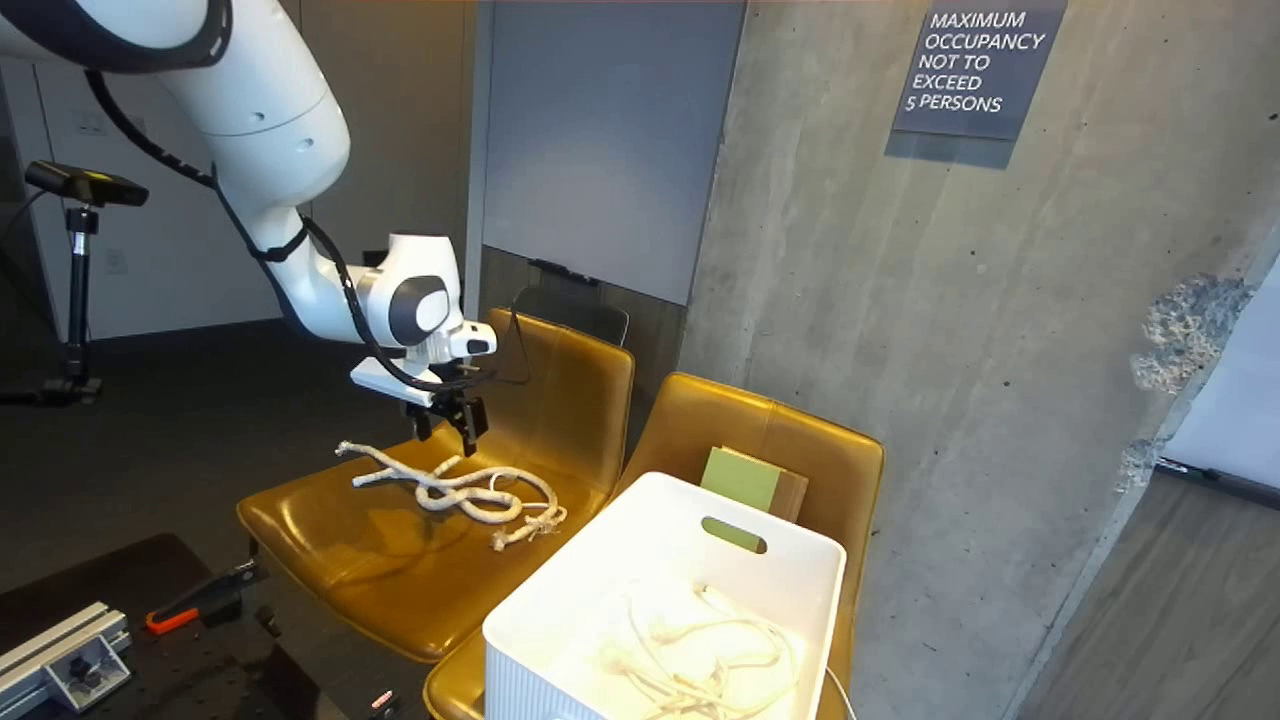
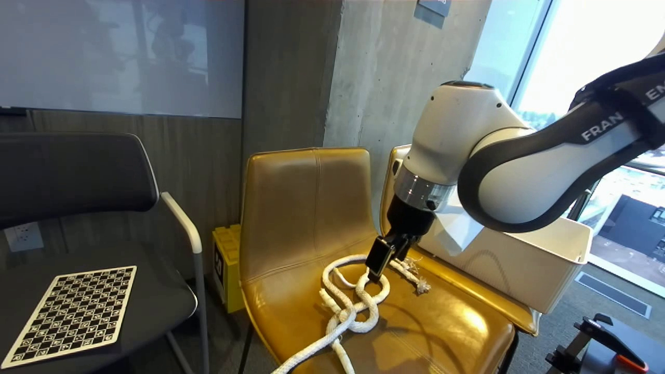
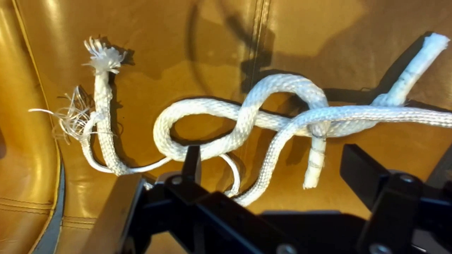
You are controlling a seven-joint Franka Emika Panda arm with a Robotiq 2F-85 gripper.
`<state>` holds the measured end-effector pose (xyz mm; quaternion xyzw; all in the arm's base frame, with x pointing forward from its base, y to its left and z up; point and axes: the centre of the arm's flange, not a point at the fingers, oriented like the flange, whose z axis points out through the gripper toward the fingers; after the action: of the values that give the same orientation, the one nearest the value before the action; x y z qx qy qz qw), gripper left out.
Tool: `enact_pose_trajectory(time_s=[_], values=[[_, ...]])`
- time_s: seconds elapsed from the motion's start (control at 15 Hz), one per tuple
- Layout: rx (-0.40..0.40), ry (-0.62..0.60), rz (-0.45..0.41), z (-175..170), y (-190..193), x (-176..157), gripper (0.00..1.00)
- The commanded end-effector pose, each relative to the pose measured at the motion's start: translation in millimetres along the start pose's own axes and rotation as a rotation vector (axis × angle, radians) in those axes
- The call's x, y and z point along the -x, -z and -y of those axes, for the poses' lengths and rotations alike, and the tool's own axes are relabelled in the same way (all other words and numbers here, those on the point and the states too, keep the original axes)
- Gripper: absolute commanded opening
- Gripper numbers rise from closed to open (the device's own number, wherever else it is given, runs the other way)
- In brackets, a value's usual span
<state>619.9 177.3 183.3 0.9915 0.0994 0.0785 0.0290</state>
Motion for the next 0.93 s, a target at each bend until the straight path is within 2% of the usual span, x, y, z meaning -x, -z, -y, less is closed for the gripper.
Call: enact_pose_trajectory(time_s=[0.0, 0.33, 0.87], values=[[0.015, -0.017, -0.007, 0, -32, -18, 1.00], [0.022, -0.019, 0.013, -1, -59, -23, 0.98], [0.033, -0.017, 0.018, -4, -90, -34, 1.00]])
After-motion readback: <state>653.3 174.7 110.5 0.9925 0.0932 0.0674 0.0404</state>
